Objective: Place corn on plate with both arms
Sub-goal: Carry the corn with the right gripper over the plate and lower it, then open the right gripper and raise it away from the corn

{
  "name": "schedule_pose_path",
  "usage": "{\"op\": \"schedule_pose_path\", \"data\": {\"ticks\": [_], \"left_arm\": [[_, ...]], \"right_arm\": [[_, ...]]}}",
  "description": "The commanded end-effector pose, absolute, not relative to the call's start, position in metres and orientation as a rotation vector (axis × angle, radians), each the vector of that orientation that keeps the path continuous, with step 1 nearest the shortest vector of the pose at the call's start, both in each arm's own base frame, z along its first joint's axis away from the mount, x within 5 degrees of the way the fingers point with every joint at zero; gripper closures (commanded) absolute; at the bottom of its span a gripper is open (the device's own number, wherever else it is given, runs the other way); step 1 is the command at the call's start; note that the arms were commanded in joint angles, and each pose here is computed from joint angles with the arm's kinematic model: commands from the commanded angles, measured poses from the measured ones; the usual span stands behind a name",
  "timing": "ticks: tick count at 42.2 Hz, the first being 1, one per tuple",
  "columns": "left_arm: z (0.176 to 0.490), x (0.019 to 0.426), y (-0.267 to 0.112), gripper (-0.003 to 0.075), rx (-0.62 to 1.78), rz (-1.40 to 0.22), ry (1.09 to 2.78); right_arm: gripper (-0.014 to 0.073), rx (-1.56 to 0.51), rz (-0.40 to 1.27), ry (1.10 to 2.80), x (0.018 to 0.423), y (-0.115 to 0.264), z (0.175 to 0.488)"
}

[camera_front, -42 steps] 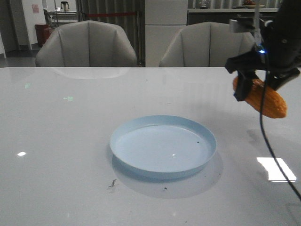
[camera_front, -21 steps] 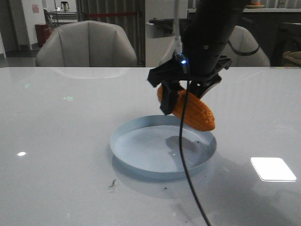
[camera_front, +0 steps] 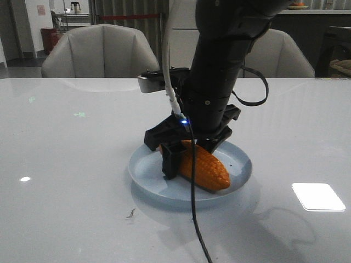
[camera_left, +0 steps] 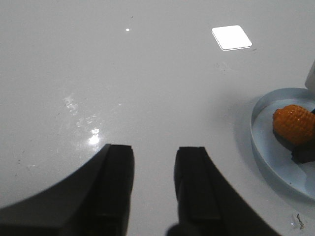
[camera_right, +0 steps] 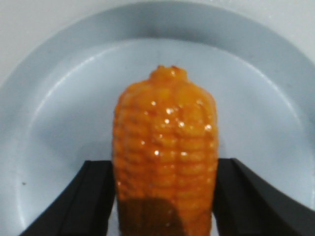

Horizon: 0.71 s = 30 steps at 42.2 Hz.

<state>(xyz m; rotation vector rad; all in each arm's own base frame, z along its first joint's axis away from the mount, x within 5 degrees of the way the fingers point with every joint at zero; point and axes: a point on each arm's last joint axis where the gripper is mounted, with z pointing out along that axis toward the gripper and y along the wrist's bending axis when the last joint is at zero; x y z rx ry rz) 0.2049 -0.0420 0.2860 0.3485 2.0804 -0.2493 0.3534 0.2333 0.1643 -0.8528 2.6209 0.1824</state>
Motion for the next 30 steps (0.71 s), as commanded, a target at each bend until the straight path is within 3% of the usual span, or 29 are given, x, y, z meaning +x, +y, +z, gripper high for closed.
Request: {"op": "schedule_pose_path", "data": {"ticks": [1, 18, 30], "left_arm": [[0.301, 0.208, -0.040, 0.0415, 0.307, -0.230, 2.010], [0.301, 0.208, -0.040, 0.0415, 0.307, -0.230, 2.010], [0.301, 0.208, -0.040, 0.0415, 0.306, -0.229, 2.009]], "right_arm": [[0.0060, -0.812, 0.229, 2.482, 0.362, 0.239, 0.209], [0.0064, -0.825, 0.152, 2.431, 0.375, 0.232, 0.302], [0.0064, -0.517, 0.227, 2.343, 0.361, 0.154, 0.397]]}}
